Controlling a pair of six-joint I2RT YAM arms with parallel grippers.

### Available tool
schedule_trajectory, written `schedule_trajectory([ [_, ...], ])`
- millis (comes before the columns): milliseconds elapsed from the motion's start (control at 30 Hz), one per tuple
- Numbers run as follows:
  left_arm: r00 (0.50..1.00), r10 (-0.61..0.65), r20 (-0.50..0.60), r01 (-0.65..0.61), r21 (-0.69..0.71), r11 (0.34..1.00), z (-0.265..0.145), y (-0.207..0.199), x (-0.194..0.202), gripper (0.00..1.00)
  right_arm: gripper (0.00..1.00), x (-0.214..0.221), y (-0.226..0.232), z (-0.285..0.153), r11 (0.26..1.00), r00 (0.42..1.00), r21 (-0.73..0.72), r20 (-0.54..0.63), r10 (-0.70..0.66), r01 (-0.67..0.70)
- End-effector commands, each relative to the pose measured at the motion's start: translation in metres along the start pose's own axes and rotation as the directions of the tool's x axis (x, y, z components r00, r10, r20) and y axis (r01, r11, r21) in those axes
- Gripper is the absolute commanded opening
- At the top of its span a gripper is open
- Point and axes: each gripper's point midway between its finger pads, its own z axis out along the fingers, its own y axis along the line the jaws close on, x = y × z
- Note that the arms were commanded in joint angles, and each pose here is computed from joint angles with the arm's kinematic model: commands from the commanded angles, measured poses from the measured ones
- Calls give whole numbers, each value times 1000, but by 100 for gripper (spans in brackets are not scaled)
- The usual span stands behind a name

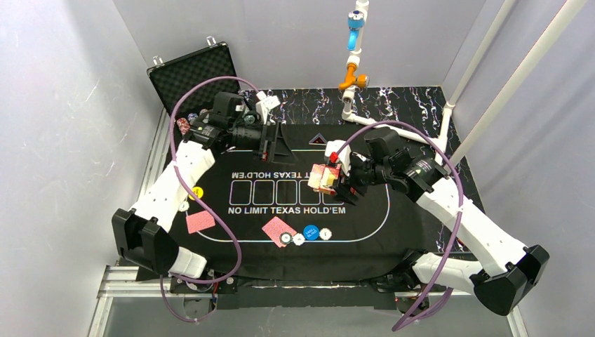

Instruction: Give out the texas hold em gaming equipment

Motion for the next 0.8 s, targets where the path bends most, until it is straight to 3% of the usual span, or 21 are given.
schedule_trajectory([
  [0, 998, -42, -43, 48, 161, 986, 22, -46, -3, 94, 1, -41, -6, -4, 997, 989, 12, 124, -78, 77],
  [133, 992, -89, -89, 100, 132, 986, 44, -43, 7, 90, 1, -47, -5, -4, 996, 985, 13, 142, -93, 92],
  [300, 984, -104, -144, 123, 130, 984, 59, -42, 21, 77, 1, -49, -5, -5, 995, 984, 19, 148, -98, 97],
  [600, 968, -162, -190, 182, 92, 979, 53, -31, 38, 32, 1, -50, -4, -6, 995, 984, 24, 151, -99, 97],
  [767, 969, -183, -165, 203, 110, 973, 43, -28, 31, 19, 1, -47, -4, -6, 995, 984, 25, 147, -97, 95],
])
